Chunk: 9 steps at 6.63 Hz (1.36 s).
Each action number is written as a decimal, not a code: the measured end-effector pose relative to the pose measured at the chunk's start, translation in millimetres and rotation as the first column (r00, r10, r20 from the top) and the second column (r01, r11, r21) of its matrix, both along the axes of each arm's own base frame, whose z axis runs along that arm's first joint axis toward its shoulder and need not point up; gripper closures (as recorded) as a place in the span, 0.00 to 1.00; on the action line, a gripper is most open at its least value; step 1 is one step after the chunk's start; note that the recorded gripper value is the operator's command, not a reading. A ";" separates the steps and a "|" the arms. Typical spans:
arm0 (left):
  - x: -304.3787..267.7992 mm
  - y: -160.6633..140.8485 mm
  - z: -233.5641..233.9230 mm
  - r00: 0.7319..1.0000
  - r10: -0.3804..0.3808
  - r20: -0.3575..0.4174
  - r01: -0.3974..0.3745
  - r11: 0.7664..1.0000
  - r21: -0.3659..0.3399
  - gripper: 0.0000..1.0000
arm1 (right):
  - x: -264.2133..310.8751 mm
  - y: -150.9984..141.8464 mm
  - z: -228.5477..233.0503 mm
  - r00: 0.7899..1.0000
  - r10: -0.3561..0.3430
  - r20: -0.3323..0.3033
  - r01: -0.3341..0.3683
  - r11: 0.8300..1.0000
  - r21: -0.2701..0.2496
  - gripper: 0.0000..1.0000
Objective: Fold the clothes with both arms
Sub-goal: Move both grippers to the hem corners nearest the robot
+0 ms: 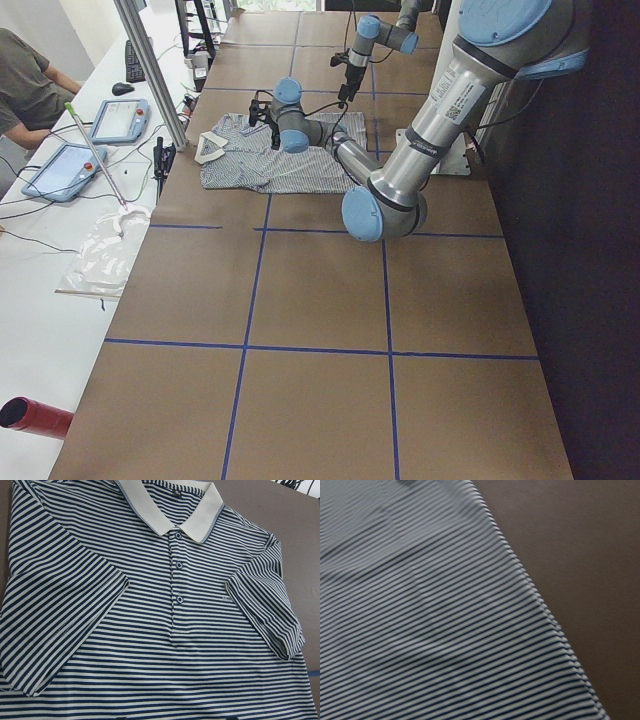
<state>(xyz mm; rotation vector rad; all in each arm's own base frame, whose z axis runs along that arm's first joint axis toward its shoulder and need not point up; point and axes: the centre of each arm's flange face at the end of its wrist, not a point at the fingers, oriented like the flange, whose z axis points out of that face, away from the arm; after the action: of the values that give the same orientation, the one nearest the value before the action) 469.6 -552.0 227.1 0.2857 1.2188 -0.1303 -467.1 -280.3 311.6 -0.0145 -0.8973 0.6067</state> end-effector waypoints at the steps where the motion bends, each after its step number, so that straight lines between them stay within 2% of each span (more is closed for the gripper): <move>1: -0.2 1.2 0.8 1.000 0.001 0.000 -0.001 1.000 0.000 0.24 | -4.2 13.2 18.0 0.999 0.023 -0.037 -0.024 0.999 -0.035 0.13; 3: 0.8 2.4 0.7 1.000 0.003 -0.002 -0.003 1.000 -0.001 0.24 | -17.7 21.1 38.1 0.996 0.026 -0.088 -0.032 0.998 -0.060 0.13; 4: 1.0 2.5 1.2 1.000 0.003 -0.001 -0.003 1.000 -0.001 0.24 | -22.0 24.2 42.2 0.995 0.019 -0.097 -0.026 0.998 -0.064 0.18; 5: 1.0 2.7 3.5 1.000 0.003 0.001 -0.003 1.000 -0.002 0.24 | -25.6 28.0 45.6 0.994 0.011 -0.105 -0.018 0.998 -0.067 0.39; 6: 0.6 3.1 6.5 1.000 0.003 0.003 -0.003 1.000 -0.003 0.24 | -28.6 31.5 48.8 0.994 0.003 -0.112 -0.011 0.997 -0.070 0.80; 7: 0.4 3.3 8.4 1.000 0.003 0.005 -0.003 1.000 -0.004 0.24 | -30.6 33.5 50.9 0.993 -0.001 -0.116 -0.008 0.997 -0.072 1.00; 9: 0.3 3.4 10.0 1.000 0.003 0.007 -0.003 1.000 -0.005 0.24 | -30.2 34.5 47.8 0.994 -0.008 -0.109 0.000 0.997 -0.075 1.00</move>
<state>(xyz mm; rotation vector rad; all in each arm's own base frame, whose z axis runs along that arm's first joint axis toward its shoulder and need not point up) 469.9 -548.6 237.0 0.2793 1.2115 -0.1296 -497.3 -245.8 359.4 -0.0500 -0.7679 0.6308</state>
